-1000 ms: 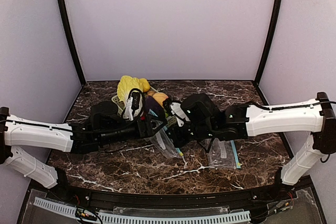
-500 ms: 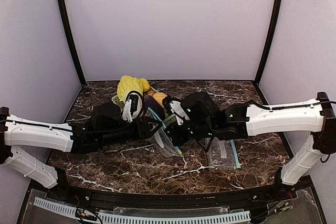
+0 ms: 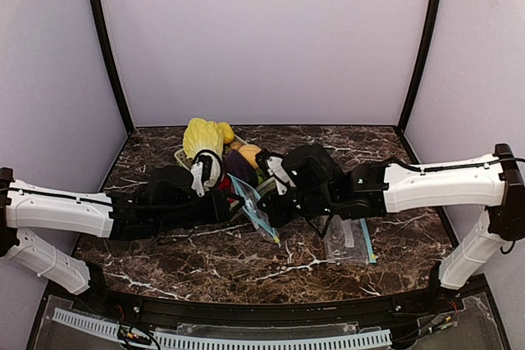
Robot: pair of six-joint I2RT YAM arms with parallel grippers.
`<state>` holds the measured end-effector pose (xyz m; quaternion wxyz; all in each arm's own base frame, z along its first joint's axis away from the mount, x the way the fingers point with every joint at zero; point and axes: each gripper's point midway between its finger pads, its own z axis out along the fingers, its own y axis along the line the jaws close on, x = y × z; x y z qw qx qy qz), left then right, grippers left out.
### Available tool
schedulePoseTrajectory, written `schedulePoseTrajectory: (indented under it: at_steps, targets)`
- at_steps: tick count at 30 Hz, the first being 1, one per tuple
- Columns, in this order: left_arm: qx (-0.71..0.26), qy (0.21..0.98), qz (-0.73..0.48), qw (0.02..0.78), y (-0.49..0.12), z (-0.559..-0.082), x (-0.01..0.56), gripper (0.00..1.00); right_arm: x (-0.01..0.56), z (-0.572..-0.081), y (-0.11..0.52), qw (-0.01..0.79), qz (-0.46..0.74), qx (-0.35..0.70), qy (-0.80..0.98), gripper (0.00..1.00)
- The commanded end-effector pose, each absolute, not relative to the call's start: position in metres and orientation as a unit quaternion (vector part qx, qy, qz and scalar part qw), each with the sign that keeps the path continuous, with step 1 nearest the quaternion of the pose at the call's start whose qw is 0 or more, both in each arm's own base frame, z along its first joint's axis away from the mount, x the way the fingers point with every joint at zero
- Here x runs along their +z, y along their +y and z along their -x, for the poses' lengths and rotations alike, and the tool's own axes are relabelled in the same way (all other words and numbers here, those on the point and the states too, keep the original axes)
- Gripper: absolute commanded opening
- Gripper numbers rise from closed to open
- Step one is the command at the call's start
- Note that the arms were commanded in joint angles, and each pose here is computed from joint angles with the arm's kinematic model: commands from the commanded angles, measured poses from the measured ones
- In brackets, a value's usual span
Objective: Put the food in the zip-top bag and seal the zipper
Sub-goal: Open the zipper food storage bag.
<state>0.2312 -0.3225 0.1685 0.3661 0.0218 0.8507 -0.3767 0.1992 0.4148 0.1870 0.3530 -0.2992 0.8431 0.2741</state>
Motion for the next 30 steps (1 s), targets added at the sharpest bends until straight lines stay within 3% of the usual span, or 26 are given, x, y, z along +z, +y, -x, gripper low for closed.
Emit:
schedulePoseTrajectory:
  at_steps: [1,14,18,26,30]
  targets:
    - [-0.406,0.836,-0.038,0.367,-0.332,-0.227,0.18,0.49,0.188,-0.2,0.424,0.359,0.297,0.272,0.842,0.0]
    - [-0.415,0.835,-0.045,0.358,-0.348,-0.23,0.183,0.46,0.183,-0.205,0.427,0.364,0.291,0.257,0.846,0.0]
    - [-0.403,0.843,-0.033,0.354,-0.343,-0.232,0.175,0.36,0.183,-0.207,0.426,0.366,0.287,0.252,0.849,0.0]
    - [-0.383,0.849,-0.001,0.363,-0.321,-0.232,0.166,0.03,0.175,-0.216,0.409,0.367,0.25,0.213,0.87,0.0]
    - [-0.375,0.851,0.011,0.367,-0.308,-0.229,0.164,0.01,0.172,-0.221,0.402,0.361,0.233,0.206,0.879,0.0]
